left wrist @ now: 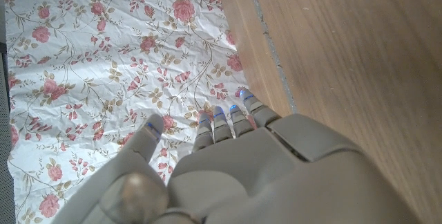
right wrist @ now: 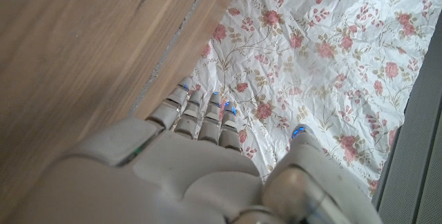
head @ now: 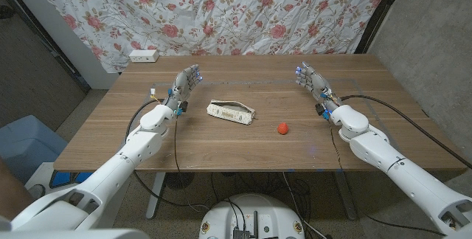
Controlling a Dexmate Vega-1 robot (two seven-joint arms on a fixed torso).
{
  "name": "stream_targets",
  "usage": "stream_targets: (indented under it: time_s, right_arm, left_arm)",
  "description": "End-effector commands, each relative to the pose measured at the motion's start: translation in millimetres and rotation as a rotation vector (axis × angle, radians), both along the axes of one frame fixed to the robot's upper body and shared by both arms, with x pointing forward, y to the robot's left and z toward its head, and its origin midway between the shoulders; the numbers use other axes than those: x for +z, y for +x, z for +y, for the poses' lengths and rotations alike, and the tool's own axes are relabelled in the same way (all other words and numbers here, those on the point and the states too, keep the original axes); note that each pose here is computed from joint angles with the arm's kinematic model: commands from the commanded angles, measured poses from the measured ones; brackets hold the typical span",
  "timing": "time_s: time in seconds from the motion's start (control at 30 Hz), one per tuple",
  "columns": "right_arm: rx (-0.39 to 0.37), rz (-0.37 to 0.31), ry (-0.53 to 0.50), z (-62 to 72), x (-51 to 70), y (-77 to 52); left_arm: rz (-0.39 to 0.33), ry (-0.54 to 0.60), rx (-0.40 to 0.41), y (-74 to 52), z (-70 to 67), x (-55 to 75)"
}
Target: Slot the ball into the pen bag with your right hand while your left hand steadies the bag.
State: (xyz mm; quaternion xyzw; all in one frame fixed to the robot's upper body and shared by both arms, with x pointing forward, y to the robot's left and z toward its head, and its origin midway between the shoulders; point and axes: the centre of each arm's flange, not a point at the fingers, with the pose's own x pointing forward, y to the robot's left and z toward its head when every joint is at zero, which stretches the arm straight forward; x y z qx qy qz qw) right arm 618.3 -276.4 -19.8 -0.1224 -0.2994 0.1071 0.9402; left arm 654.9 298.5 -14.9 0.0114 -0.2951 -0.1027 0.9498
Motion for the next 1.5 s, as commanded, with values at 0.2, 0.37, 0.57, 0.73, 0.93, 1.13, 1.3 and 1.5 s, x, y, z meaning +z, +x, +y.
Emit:
stream_targets:
  time_s: [0.2, 0.37, 0.57, 0.73, 0.93, 1.13, 1.3, 1.5]
  right_arm:
    - [-0.105, -0.070, -0.241, -3.8, 6.2, -36.6]
    - [-0.148, -0.114, -0.295, -4.7, 4.4, -51.6]
    - [-0.182, -0.143, -0.350, -4.7, 0.8, -64.3]
    - [-0.209, -0.163, -0.427, -3.1, -1.5, -73.8]
    - [-0.256, -0.183, -0.529, -1.8, -5.8, -88.5]
    - [-0.284, -0.203, -0.601, -1.5, -9.2, -101.0]
    - [-0.294, -0.221, -0.670, -0.2, -8.9, -108.8]
    - [-0.300, -0.237, -0.748, 1.0, -10.2, -118.1]
  left_arm:
    - [-0.013, -0.011, 0.029, -2.7, 2.4, 9.7]
    - [-0.014, -0.022, 0.038, -4.1, -1.3, 9.8]
    - [-0.013, -0.037, 0.052, -6.5, -5.0, 7.9]
    - [-0.012, -0.063, 0.052, -8.6, -6.7, 3.5]
    - [-0.003, -0.071, 0.054, -9.1, -6.5, 0.8]
    - [-0.001, -0.079, 0.057, -6.3, -5.1, 1.1]
    - [-0.002, -0.102, 0.067, -4.3, -6.0, 0.1]
    - [0.004, -0.102, 0.075, -6.7, -6.6, -1.0]
